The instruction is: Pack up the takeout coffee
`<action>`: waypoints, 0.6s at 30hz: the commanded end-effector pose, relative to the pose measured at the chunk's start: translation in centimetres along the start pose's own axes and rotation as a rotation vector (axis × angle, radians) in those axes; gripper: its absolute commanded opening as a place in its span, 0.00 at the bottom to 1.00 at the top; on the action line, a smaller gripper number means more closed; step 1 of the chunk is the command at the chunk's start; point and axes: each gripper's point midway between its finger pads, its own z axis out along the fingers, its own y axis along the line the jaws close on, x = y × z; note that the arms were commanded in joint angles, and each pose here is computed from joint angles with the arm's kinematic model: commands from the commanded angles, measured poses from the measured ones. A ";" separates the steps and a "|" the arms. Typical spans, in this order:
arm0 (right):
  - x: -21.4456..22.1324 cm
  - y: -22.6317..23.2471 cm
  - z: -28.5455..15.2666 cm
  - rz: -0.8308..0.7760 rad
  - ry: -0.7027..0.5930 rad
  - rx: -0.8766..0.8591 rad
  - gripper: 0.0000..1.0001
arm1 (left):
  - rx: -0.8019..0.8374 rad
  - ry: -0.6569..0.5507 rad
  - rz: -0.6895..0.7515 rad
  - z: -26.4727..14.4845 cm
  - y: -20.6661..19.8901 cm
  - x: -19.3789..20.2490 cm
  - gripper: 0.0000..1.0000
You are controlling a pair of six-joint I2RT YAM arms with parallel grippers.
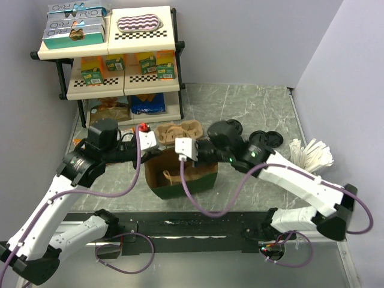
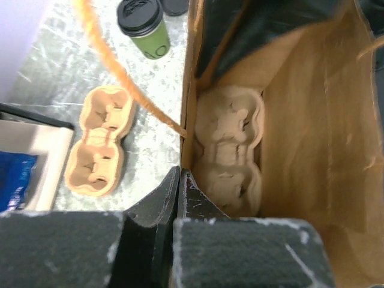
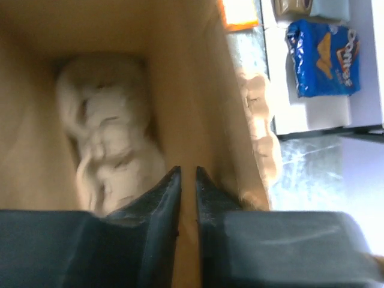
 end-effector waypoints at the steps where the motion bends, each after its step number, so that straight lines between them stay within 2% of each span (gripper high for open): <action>1: -2.7 -1.2 -1.6 -0.046 -0.109 0.102 0.35 | -0.123 -0.031 0.098 -0.4 2.0 -1.3 0.01; 2: -2.6 -1.0 -1.2 -0.031 -0.093 0.080 0.43 | -0.146 -0.021 0.099 -0.4 2.4 -1.1 0.01; 7: -5.3 -2.9 -2.3 0.001 -0.128 0.110 0.54 | -0.228 -0.009 0.158 -0.4 4.3 -1.1 0.01; 10: -6.9 -3.8 -3.2 0.022 -0.179 0.141 0.66 | -0.291 0.026 0.200 -0.2 5.9 -0.4 0.01; 15: -8.5 -4.7 -3.6 0.058 -0.213 0.141 0.67 | -0.360 0.070 0.272 0.1 7.9 0.3 0.01; 18: -8.7 -6.0 -4.3 0.067 -0.225 0.200 0.67 | -0.391 0.068 0.302 0.3 8.8 0.2 0.01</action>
